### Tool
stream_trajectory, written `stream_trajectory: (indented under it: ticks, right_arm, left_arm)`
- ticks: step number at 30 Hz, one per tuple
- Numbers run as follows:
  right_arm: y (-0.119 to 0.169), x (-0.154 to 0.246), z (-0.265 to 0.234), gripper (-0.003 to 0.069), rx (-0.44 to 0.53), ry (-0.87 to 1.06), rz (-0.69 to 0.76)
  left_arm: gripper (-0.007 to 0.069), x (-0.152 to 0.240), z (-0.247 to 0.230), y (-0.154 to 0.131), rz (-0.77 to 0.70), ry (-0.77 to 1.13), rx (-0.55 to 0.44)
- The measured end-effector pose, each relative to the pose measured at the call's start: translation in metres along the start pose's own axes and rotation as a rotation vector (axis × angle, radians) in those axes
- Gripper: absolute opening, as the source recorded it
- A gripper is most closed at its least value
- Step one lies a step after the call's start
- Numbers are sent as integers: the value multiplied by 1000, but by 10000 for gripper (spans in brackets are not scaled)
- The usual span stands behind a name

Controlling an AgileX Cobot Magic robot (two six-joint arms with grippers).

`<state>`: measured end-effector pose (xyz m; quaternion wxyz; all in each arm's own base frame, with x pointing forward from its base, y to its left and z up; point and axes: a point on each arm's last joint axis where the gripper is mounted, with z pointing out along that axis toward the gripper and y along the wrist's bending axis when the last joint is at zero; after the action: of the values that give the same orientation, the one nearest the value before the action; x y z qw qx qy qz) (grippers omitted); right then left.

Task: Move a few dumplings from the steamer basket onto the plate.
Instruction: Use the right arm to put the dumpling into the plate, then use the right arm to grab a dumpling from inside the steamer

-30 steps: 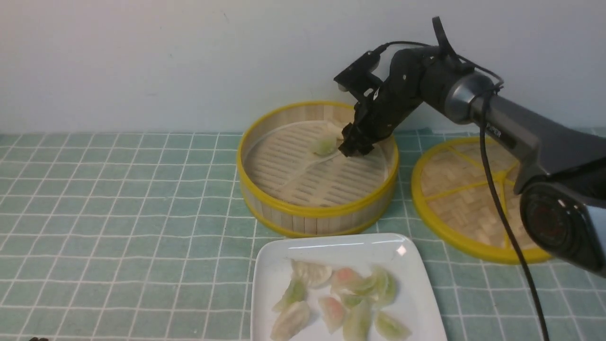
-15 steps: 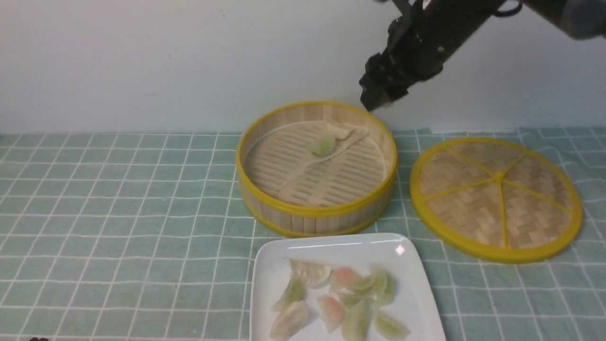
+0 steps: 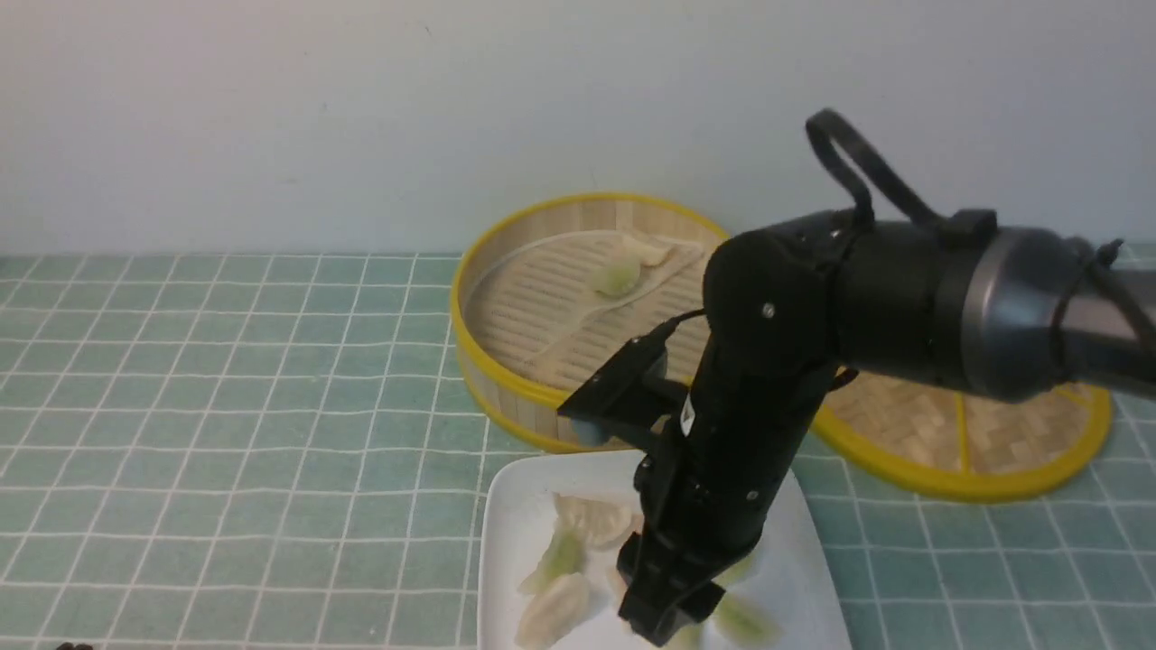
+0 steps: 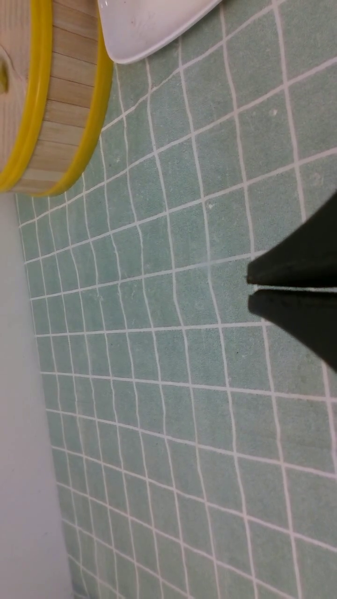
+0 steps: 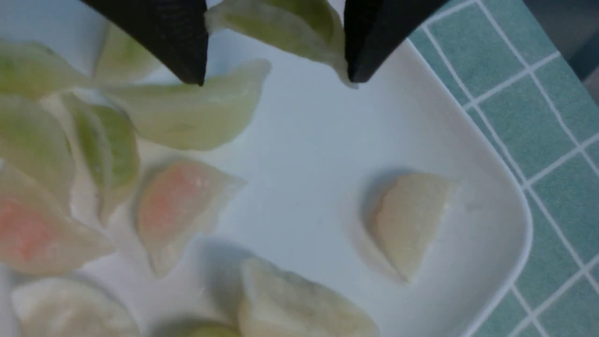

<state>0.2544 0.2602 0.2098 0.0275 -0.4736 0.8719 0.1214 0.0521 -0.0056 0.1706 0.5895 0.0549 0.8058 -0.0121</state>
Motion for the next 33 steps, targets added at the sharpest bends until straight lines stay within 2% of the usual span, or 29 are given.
stream_trajectory:
  ticks: [6, 10, 11, 12, 14, 16, 18, 19, 21, 22, 23, 28, 29, 30, 33]
  right_arm:
    - [4, -6, 21, 358, -3, 10, -12]
    - [0, -8, 32, 484, 1, 13, -6]
    - [0, -9, 32, 491, 2, 12, -6]
    - [0, -10, 30, 533, 4, 6, -8]
    - [0, -14, 26, 568, 12, -5, -17]
    - [-1, -22, 15, 598, 40, -21, -42]
    - [-7, -39, -10, 612, 140, -76, -73]
    - [-9, -42, -15, 613, 160, -89, -79]
    - [-23, -61, -43, 613, 274, -199, -52]
    - [-25, -63, -45, 613, 281, -208, -42]
    - [-44, -77, -65, 613, 341, -297, 4]
    - [-109, -105, -77, 601, 414, -410, 117]
    - [-111, -107, -80, 601, 419, -422, 118]
    - [-129, -114, -70, 598, 425, -417, 141]
    - [-160, -124, -49, 594, 428, -406, 177]
  left_arm:
    - [-6, 0, 0, 0, 0, 0, 0]
    - [-6, 0, 0, 0, 0, 0, 0]
    - [-6, 0, 0, 0, 0, 0, 0]
    - [-6, 0, 0, 0, 0, 0, 0]
    - [-6, 0, 0, 0, 0, 0, 0]
    - [-6, 0, 0, 0, 0, 0, 0]
    - [-6, 0, 0, 0, 0, 0, 0]
    - [-6, 0, 0, 0, 0, 0, 0]
    - [-6, 0, 0, 0, 0, 0, 0]
    - [-6, 0, 0, 0, 0, 0, 0]
    - [-6, 0, 0, 0, 0, 0, 0]
    - [-6, 0, 0, 0, 0, 0, 0]
    - [-6, 0, 0, 0, 0, 0, 0]
    - [-6, 0, 0, 0, 0, 0, 0]
    - [-6, 0, 0, 0, 0, 0, 0]
